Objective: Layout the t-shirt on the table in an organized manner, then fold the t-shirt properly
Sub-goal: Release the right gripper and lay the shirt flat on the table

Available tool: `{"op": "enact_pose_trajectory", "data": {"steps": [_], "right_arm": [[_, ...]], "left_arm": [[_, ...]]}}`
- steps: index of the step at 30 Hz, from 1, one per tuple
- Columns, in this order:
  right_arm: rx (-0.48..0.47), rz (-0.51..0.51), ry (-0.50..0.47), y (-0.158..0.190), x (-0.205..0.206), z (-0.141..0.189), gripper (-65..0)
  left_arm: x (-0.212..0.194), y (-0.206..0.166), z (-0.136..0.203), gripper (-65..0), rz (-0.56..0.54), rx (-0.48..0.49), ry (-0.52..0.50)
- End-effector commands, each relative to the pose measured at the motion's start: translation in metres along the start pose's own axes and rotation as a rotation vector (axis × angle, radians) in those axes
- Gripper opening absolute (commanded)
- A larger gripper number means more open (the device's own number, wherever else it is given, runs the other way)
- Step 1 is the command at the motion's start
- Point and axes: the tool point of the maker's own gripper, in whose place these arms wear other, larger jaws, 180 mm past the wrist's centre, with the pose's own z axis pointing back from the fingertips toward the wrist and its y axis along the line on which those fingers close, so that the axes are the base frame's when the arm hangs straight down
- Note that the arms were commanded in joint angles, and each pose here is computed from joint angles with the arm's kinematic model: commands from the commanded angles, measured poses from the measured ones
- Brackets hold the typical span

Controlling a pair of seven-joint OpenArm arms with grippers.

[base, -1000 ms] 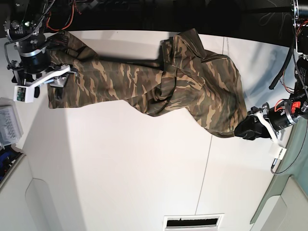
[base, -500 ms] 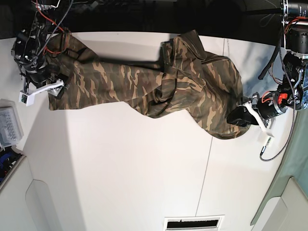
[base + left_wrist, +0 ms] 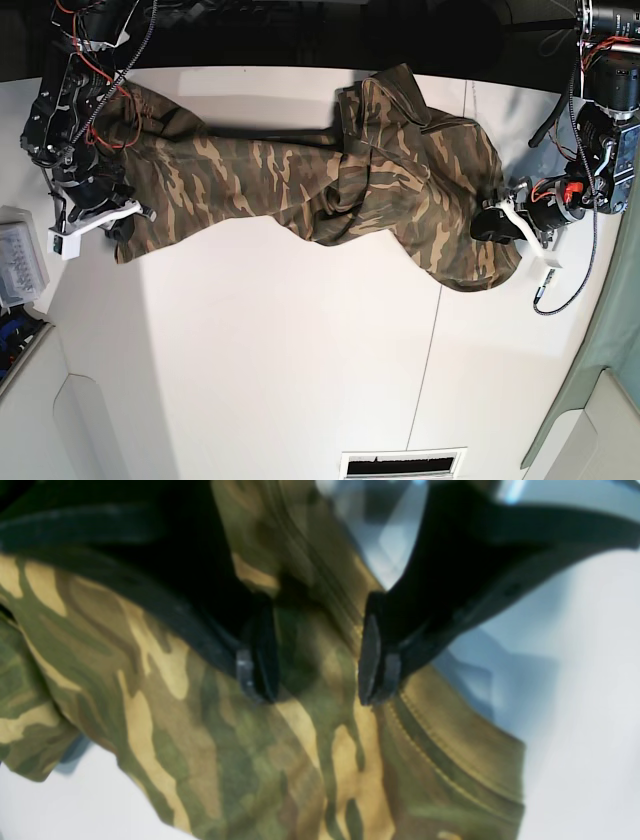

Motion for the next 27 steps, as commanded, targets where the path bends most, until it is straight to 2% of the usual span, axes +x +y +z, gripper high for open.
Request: {"op": "enact_pose_trajectory", "data": {"steps": [1,7,13,17,21,24,27], "right_arm": [[0.017,0.029,-0.091,0.006,0.034,0.005,-65.0],[0.040,0.140,-0.181,0.028,0.082,0.048,-65.0],[0.074,0.256,-0.312,0.041,0.097,0.125,-65.0],[0.133,0.343,-0.389,0.055,0.100,0.190,-65.0],[0.168,0.327,-0.322,0.055,0.078,0.229,-65.0],[0.140,0.283,-0.209,0.038,0.046,0.233,-65.0],[0.133,0.192,-0.069,0.019,0.001,0.225,-65.0]], "left_arm": [[0.012,0.004,0.002,-34.9,-0.022,0.022,-0.009],[0.024,0.014,-0.007,-34.9,-0.108,0.130,0.020],[0.022,0.020,-0.008,-34.9,-0.147,0.161,0.049],[0.012,0.028,-0.010,-34.9,-0.115,0.173,0.079],[0.005,0.040,-0.010,-34.9,-0.075,0.209,0.098],[0.005,0.041,-0.010,-34.9,-0.069,0.213,0.101],[0.004,0.041,-0.010,-34.9,-0.069,0.212,0.104]]}}
